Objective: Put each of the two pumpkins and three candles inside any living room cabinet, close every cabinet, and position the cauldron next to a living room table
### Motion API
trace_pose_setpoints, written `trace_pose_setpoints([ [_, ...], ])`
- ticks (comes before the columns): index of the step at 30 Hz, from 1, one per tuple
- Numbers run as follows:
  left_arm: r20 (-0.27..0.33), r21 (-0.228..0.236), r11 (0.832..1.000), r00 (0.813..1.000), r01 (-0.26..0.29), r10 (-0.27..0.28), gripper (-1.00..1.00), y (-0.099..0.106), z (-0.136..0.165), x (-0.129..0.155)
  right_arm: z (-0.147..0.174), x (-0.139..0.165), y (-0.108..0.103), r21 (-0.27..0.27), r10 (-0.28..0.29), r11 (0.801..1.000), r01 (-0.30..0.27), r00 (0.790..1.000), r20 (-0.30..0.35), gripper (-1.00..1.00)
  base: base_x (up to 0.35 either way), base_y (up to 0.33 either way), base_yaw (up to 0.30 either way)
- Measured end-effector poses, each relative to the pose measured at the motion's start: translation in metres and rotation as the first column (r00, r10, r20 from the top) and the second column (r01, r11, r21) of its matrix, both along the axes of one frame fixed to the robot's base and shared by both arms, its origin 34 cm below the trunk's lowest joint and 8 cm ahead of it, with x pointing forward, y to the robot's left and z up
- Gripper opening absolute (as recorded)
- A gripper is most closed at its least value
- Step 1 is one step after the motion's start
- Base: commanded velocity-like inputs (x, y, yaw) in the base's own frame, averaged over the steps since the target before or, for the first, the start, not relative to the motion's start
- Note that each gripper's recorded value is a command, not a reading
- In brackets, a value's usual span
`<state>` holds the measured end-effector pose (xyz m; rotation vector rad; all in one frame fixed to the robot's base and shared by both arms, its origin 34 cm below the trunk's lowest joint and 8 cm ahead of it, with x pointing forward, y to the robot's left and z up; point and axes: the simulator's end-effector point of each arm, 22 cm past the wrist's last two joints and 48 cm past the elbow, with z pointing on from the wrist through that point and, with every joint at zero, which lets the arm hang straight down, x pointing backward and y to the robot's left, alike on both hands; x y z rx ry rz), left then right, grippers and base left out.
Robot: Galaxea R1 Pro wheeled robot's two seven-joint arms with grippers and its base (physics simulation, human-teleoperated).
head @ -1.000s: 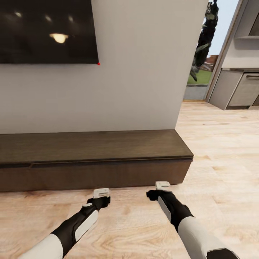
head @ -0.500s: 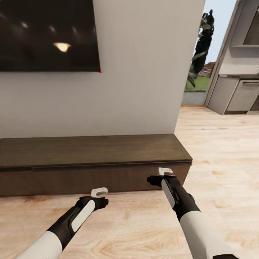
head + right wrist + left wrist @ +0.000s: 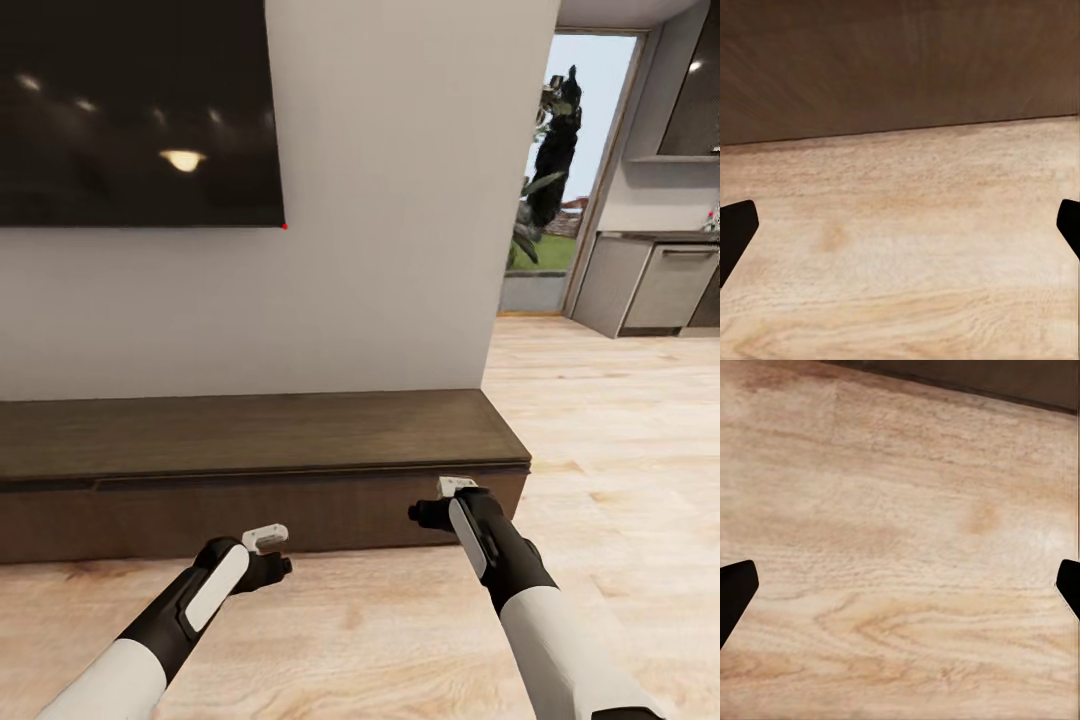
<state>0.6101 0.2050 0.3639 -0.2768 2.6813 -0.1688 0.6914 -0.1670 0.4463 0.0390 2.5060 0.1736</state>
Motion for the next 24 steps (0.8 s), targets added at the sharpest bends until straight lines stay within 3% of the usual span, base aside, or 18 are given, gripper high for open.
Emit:
trace_pose_setpoints([
  [6, 0.018, -0.005, 1.000, 1.000, -0.007, 0.007, 1.00, 0.002, 0.013, 0.003, 0.012, -0.002, -0.001, -0.004, 0.003, 1.000, -0.003, 1.000, 0.005, 1.00, 0.000, 0.000, 0.027],
  [16, 0.034, -0.004, 1.000, 0.999, 0.001, -0.001, 1.00, 0.002, 0.031, 0.002, 0.034, -0.002, 0.000, -0.006, 0.005, 1.000, -0.005, 0.999, 0.037, 1.00, -0.007, 0.000, 0.226],
  [24, 0.031, -0.009, 1.000, 0.999, -0.029, 0.030, 1.00, 0.012, 0.036, 0.000, 0.051, -0.002, 0.001, -0.009, 0.008, 1.000, -0.008, 0.998, 0.063, 1.00, -0.242, 0.047, 0.262],
])
